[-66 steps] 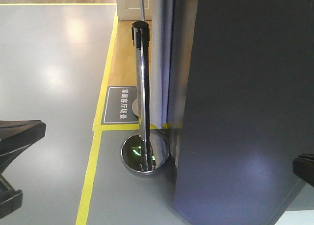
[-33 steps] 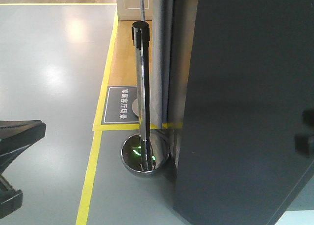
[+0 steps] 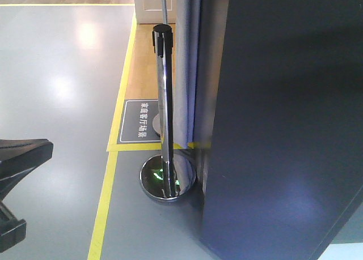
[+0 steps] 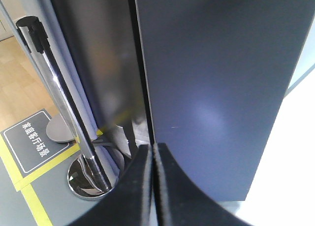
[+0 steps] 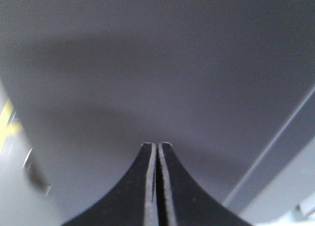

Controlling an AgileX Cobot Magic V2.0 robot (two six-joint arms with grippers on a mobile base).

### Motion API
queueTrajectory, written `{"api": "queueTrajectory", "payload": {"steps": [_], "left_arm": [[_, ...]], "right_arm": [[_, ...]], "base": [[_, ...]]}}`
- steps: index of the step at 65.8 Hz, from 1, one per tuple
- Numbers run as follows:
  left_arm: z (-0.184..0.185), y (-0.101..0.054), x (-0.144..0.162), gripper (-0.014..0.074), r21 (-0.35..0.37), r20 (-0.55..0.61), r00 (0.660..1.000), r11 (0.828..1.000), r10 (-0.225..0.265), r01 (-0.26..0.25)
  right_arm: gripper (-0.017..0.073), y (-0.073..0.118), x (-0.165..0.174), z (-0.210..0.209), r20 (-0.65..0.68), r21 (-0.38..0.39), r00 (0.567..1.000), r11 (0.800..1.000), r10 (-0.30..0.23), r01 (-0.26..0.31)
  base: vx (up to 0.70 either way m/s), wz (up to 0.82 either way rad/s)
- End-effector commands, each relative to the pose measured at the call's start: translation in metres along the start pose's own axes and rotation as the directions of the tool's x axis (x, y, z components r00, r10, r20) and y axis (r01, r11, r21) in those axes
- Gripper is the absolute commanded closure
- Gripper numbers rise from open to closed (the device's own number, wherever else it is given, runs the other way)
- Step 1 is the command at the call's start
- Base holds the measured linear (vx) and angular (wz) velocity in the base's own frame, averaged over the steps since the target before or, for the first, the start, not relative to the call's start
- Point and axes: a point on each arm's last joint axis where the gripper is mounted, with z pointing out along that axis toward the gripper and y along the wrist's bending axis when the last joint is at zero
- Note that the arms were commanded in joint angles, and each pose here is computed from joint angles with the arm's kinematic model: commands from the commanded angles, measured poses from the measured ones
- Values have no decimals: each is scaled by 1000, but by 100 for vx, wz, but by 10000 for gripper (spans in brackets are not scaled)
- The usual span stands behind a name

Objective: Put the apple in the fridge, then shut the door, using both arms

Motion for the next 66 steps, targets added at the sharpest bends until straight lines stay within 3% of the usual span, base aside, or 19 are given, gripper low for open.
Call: {"api": "queueTrajectory", "payload": {"steps": [1, 40, 66], "left_arm": [[-6, 1, -15, 599, -5, 105, 994, 1000, -16, 17], [-6, 1, -15, 599, -5, 105, 994, 1000, -16, 17], [-6, 1, -15, 599, -5, 105, 994, 1000, -16, 17]], "right_arm": [[561, -7, -26, 1, 170, 21, 985, 1000, 1, -5], [561, -6, -89, 103, 266, 13, 964, 1000, 1, -5], [561, -5, -113, 176, 306, 19, 952, 1000, -11, 5]], "base": [[0, 0], [0, 0], [0, 0]]}}
